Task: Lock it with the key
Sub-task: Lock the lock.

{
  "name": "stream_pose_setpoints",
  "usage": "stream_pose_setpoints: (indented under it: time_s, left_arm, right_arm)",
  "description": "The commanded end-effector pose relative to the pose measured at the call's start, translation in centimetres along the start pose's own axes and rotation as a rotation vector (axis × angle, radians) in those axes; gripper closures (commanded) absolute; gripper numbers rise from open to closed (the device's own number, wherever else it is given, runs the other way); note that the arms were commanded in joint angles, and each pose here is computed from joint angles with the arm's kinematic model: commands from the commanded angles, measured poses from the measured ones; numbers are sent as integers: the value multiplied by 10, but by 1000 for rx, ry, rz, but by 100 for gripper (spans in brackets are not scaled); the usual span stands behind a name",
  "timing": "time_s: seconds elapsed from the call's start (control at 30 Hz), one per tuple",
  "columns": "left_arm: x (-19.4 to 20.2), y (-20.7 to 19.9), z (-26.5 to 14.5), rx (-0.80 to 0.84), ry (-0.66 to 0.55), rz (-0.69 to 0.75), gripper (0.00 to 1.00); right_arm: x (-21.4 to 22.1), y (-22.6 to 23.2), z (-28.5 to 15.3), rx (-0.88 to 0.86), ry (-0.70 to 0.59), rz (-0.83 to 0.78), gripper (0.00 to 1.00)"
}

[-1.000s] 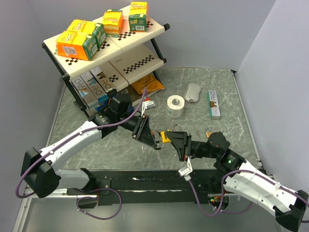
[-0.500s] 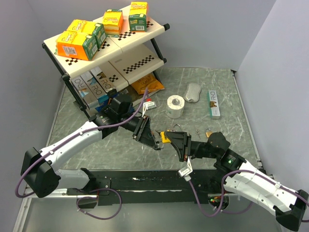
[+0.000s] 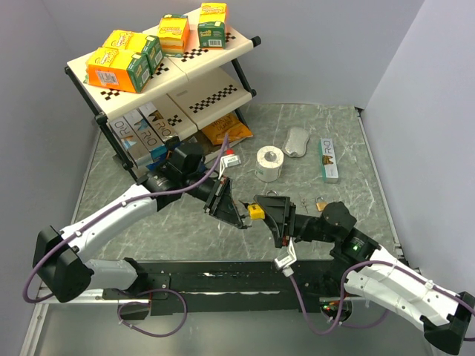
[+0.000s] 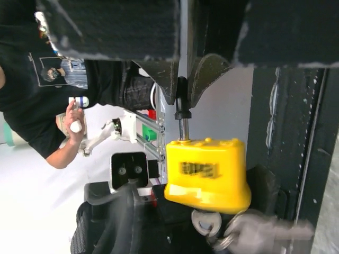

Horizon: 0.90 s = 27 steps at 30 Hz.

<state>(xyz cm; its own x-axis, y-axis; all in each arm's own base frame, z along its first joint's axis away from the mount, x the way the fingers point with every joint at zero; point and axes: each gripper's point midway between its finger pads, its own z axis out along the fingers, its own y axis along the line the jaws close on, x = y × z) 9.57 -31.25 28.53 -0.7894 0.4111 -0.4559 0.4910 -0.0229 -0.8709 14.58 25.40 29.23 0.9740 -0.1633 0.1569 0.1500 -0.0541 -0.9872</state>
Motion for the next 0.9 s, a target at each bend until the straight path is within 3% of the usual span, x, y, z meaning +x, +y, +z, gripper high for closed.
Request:
stream_pose_setpoints:
  time_s: [0.0,0.1,0.17,0.2,0.33,0.4,0.57,0.67,0.87]
  left_arm:
    - [-16,-32,-6,40,-24,210,99]
    - [-19,-32,-8,8,-30,256,99]
    - [-24,-36,-10,-12,-43,303,99]
    - [-28,-31,-13,-64,-54,358,99]
    - [-44,-30,-24,-179,-93,512,99]
    - [-50,-32,-31,-224,-120,612,99]
    - [-64,-30,-52,-382,-170,870,99]
    - [-65,-24,-62,-451,-149,976,99]
    - [-66,-29,-71,-499,-167,1118,99]
  right_arm:
    - [8,-29,-6,50,46,20,10]
    - [11,-10,-10,-35,74,147,1]
    - [13,-3,-14,-70,103,267,1]
    - [8,15,-21,-149,117,410,1]
    - [-6,55,-33,-305,139,594,1]
    - [-11,60,-36,-296,147,678,1]
    - [-11,49,-35,-269,182,867,1]
    - [-12,37,-31,-262,210,1066,1]
    - [-18,8,-21,-234,184,1291,1]
